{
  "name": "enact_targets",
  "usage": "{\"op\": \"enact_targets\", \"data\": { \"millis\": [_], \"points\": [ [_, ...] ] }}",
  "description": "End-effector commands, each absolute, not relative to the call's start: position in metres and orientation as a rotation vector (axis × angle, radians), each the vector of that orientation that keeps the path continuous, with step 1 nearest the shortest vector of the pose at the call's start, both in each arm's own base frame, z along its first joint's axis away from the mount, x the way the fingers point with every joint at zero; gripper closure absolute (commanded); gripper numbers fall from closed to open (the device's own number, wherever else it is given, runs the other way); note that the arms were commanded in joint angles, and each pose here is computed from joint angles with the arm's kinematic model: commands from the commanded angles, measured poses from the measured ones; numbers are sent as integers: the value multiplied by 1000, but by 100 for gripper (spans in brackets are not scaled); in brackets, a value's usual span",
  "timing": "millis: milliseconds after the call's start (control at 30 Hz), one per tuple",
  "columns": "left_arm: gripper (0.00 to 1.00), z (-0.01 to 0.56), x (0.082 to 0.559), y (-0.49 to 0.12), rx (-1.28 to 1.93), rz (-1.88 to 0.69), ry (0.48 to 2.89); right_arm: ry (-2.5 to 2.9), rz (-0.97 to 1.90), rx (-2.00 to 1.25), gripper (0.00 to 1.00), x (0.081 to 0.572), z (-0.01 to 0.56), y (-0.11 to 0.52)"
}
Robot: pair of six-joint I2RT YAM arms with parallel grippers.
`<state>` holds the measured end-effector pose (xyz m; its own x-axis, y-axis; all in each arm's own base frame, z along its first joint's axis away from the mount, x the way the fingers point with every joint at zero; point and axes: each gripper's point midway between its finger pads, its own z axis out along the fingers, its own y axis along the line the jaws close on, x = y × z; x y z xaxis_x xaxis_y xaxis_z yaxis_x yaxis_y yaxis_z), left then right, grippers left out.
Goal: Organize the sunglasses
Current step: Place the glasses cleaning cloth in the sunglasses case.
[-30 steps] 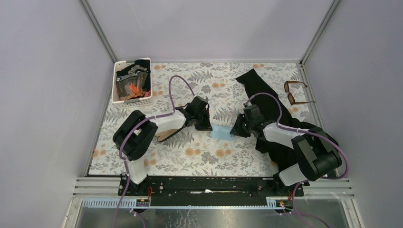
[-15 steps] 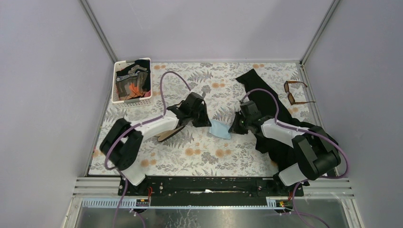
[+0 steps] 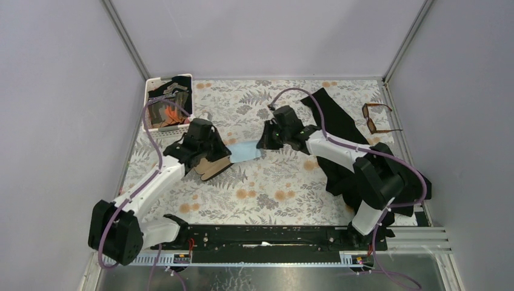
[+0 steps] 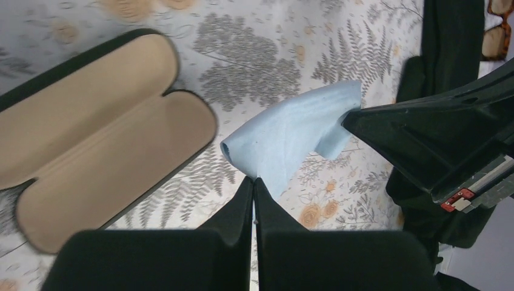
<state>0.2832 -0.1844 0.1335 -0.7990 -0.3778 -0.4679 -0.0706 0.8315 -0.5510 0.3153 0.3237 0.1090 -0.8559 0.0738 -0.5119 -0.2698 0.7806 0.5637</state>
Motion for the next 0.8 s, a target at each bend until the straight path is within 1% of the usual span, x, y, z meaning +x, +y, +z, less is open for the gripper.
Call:
{"op": "enact_targets", "data": {
  "millis": [0, 233, 367, 533, 767],
  "points": [
    [100, 122, 266, -145, -448, -575, 2475, 2415, 965, -264, 100, 320, 126, 368],
    [100, 114, 252, -111, -582, -472, 2499, 2418, 1036, -407, 100, 315, 123, 424],
    [100, 102, 246, -96, -661, -399, 2511, 2431, 1052, -462, 100, 311, 114, 446],
    [100, 86, 244, -78, -731, -294, 2507, 2457, 1070, -502, 100, 306, 102, 456],
    [100, 58, 247, -79, -742, -287, 2553, 2521, 1020, -522, 100, 301, 71, 452]
  ]
}}
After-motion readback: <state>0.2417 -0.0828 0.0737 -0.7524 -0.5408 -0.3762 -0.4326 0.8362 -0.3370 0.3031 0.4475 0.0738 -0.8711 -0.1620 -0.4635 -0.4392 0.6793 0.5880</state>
